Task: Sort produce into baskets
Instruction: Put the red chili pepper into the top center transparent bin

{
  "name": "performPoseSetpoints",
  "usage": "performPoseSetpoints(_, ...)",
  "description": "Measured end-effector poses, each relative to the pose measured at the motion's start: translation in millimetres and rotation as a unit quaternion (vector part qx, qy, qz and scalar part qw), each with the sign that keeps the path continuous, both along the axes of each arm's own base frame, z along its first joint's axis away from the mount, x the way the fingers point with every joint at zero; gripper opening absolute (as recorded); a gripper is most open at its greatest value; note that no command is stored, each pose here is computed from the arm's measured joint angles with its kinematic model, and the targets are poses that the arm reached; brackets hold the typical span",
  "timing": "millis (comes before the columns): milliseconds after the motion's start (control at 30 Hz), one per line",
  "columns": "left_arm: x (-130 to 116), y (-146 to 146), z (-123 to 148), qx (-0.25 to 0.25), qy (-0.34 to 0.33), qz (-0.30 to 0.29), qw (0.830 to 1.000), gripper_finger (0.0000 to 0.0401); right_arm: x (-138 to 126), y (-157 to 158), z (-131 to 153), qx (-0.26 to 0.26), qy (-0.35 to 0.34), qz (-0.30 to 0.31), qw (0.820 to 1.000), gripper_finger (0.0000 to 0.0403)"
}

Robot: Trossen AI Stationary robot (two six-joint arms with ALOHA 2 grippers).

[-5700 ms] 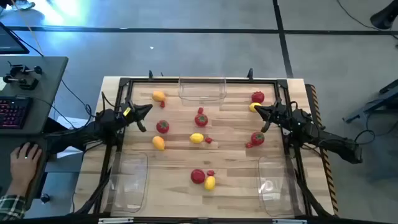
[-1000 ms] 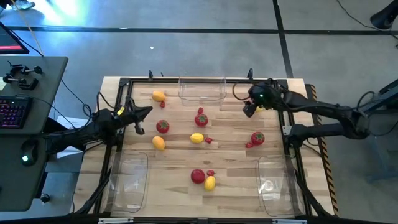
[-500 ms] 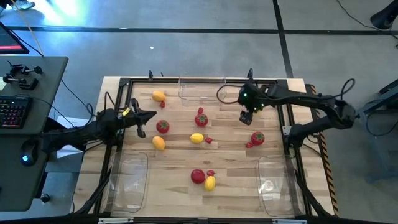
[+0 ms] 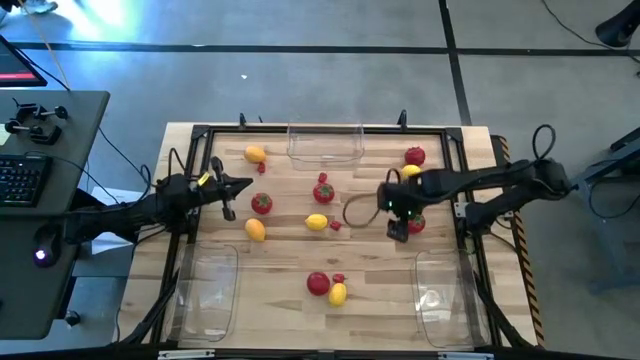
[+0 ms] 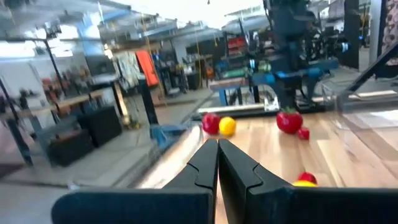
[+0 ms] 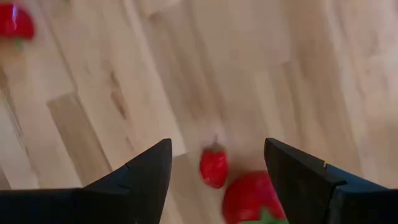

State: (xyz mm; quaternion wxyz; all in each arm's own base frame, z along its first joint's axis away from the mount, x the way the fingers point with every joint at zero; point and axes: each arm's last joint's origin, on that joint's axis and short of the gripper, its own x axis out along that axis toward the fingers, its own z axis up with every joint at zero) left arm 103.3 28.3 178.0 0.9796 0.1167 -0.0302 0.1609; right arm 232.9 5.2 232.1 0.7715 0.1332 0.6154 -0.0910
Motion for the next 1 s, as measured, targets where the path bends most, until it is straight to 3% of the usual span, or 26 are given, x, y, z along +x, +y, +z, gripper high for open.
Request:
performPoseSetpoints(267, 0.1, -0.2, 0.8, -0.001, -0.005, -0.004, 1.0, 0.0, 9.2, 25.3, -27.7, -0.023, 0.076, 0.03, 0.996, 0.0248)
performPoseSetpoints(600, 0.1, 0.0, 1.1, -0.002, -0.007, -0.001, 1.0, 0.0, 19.6, 26.7, -65.3, -0.033, 0.172, 0.064, 0.983, 0.0248)
performPoseSetpoints(1000, 0.3, 0.1, 0.3, -0.003, -0.003, -0.001, 1.0, 0.0, 24.6, 22.9, -84.5, -0.035, 0.21, 0.091, 0.973, 0.0248)
